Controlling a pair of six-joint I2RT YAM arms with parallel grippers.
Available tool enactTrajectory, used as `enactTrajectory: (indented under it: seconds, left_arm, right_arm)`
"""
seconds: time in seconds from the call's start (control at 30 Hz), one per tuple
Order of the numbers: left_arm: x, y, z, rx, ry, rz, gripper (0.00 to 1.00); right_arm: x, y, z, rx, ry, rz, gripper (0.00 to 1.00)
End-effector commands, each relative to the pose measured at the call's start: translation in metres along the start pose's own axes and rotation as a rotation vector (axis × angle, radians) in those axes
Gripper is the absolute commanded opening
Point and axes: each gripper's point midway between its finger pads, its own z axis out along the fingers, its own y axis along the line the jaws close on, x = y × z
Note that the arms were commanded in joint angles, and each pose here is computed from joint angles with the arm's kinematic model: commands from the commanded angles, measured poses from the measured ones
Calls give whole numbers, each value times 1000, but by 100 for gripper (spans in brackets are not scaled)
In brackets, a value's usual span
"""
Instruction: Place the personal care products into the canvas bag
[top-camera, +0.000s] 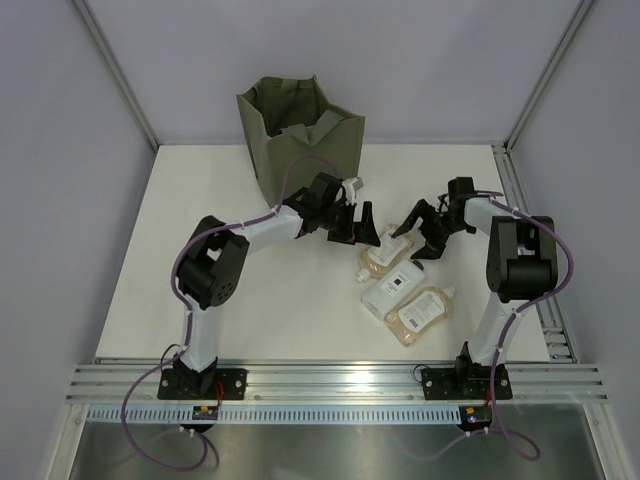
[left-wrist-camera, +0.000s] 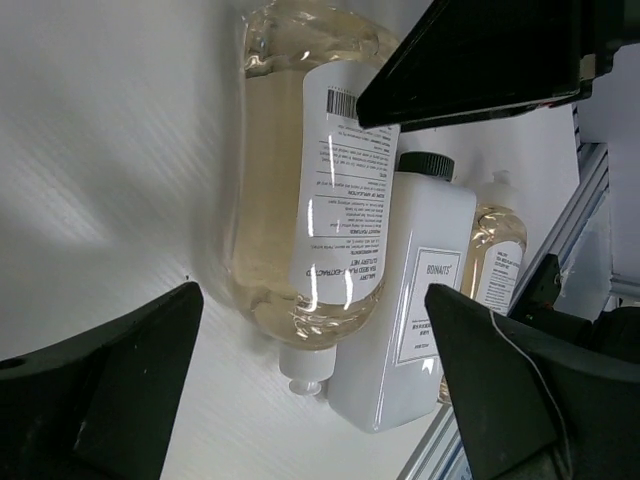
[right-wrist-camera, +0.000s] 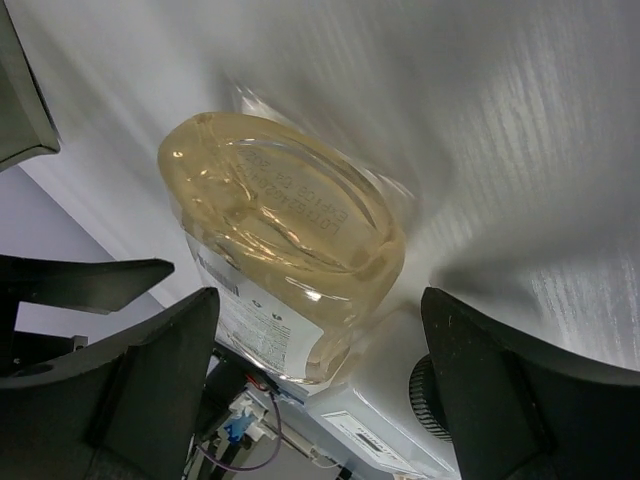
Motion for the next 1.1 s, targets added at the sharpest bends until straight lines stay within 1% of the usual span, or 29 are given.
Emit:
enactTrajectory:
  seconds: [0.0, 0.03, 0.07, 0.17, 0.2, 0.3, 0.37, 0.43, 0.5, 0.57, 0.6, 0.67, 0.7, 0.77, 0.8, 0.93, 1.0, 1.07]
  left_arm:
    - [-12, -18, 7, 95, -14, 3, 95]
    - [-10, -19, 9, 106, -3, -2, 91]
    - [-8, -18, 13, 117, 1, -19, 90]
    - [-2, -20, 20, 138, 23, -42, 88]
    - [5, -18, 26, 144, 45, -53, 88]
    - [10, -22, 34, 171, 65, -71, 87]
    - [14, -19, 40, 176, 76, -79, 86]
    - [18, -21, 44, 190, 86, -86, 86]
    - [18, -26, 45, 213, 87, -89, 86]
    - [18, -30, 47, 231, 86, -91, 86]
    - [19, -34, 47, 246, 93, -91, 86]
    - [16, -39, 48, 264, 87, -93, 86]
    - [17, -42, 48, 277, 92, -92, 86]
    - [15, -48, 47, 299, 87, -91, 86]
    - [17, -50, 47, 316, 99, -96, 86]
    - [14, -61, 48, 375, 92, -108, 86]
    - [13, -64, 48, 391, 95, -125, 86]
    - [12, -66, 49, 403, 92, -127, 87]
  right_arm:
    - [4, -2, 2, 15, 2, 76, 90]
    - [4, 0, 3, 1, 5, 81, 89]
    - [6, 0, 4, 3, 11, 104, 89]
    - [7, 4, 9, -4, 40, 137, 88]
    - [14, 7, 17, 1, 67, 131, 88]
    - [18, 9, 27, 9, 86, 140, 85]
    - [18, 10, 32, 2, 90, 156, 80]
    - [17, 17, 36, -44, 108, 159, 71]
    - [12, 22, 38, -75, 96, 141, 64]
    - [8, 29, 38, -103, 81, 153, 59]
    - [3, 36, 38, -139, 68, 143, 54]
    - [4, 46, 36, -186, 86, 152, 45]
    - [4, 55, 34, -236, 99, 132, 43]
    - [5, 60, 33, -265, 113, 118, 42]
    - [6, 64, 32, -302, 124, 100, 44]
    - [13, 65, 35, -332, 152, 45, 50]
    - [17, 63, 38, -323, 172, 47, 52]
    - [22, 67, 40, -320, 185, -4, 55]
